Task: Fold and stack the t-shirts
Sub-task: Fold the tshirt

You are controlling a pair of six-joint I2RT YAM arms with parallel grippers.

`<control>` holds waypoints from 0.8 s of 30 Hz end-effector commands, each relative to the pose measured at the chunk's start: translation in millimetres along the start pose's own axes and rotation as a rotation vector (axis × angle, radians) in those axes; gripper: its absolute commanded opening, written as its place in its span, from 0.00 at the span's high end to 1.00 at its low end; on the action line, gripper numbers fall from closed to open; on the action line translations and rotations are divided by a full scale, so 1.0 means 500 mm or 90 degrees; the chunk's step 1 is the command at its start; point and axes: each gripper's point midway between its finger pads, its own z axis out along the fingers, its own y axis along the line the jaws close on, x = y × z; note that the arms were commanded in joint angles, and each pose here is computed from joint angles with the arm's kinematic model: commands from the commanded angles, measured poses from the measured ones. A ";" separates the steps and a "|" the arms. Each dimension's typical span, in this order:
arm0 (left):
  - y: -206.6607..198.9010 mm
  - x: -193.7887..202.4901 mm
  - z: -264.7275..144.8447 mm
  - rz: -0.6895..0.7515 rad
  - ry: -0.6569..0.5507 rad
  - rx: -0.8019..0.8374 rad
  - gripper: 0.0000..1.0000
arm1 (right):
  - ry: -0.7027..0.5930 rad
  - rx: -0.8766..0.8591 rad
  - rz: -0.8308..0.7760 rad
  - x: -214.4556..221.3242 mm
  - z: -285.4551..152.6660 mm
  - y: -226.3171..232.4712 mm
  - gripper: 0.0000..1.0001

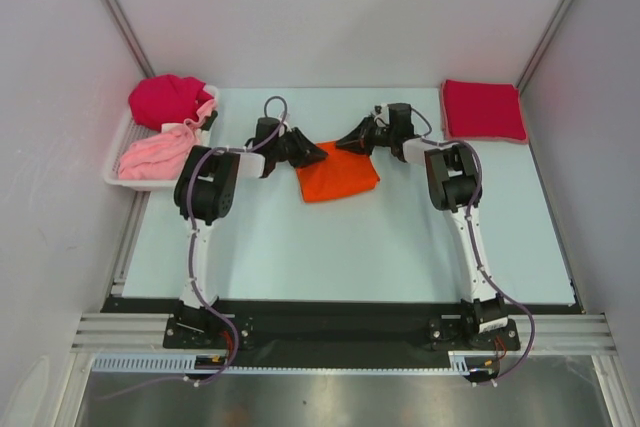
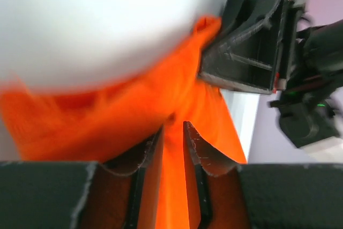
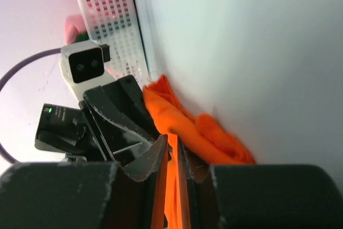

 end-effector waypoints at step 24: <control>-0.187 -0.265 -0.128 0.132 -0.123 0.027 0.64 | -0.109 0.068 -0.014 -0.185 -0.168 0.111 0.74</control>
